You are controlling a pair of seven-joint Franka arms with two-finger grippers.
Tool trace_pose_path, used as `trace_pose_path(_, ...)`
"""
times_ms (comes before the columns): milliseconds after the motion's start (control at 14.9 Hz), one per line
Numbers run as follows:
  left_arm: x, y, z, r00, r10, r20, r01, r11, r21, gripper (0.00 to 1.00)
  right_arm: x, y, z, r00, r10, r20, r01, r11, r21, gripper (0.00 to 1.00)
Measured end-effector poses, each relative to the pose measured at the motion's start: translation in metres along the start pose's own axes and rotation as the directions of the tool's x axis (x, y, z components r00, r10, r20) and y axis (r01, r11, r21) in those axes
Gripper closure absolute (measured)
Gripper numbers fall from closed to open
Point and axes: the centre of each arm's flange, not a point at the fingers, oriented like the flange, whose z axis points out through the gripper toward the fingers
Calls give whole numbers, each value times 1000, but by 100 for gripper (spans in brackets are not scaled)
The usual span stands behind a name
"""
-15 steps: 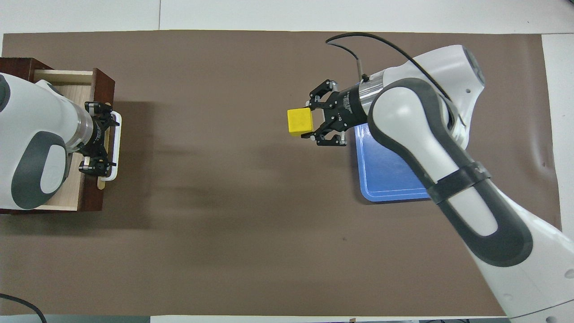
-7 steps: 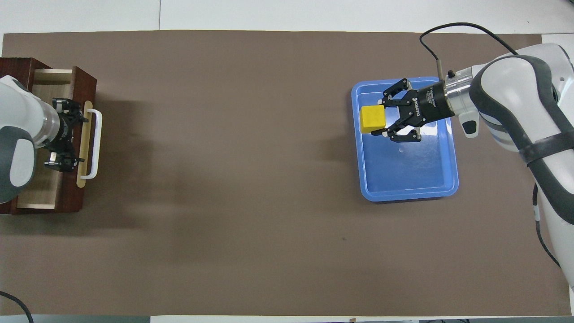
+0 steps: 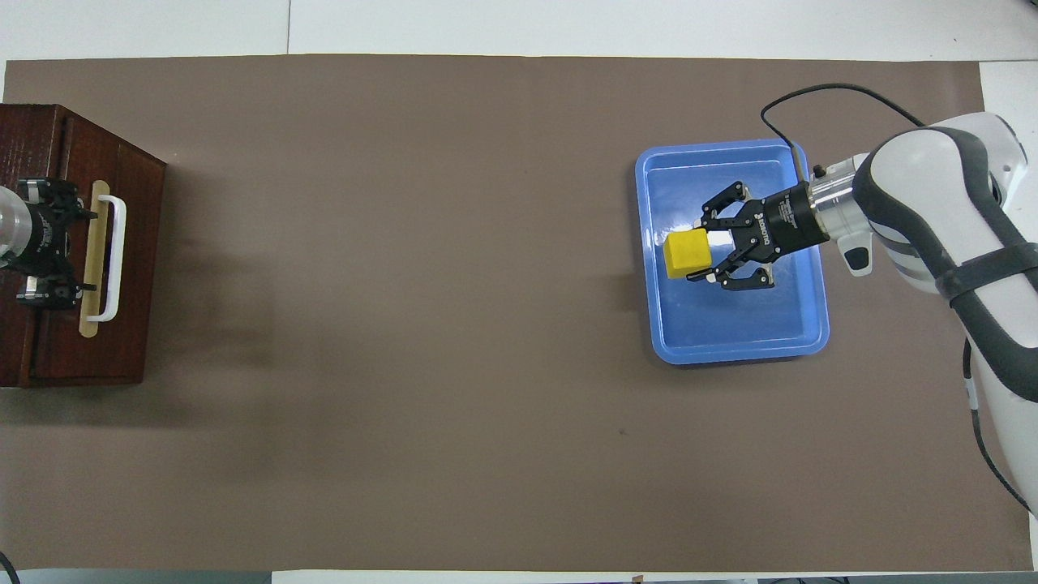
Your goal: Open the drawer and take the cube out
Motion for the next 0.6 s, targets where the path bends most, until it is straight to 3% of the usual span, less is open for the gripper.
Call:
trace_pose_path(335,-13,6,-11,999,48,-4,-48,999,-24,0,15,16,5,1000,-1,-15,1,1000,-10,44)
trace_pose_path(602,-57,6,-50,989,148,-10,-148,988,-47,0,23,15,5,997,60,-53,-57,997,45,44)
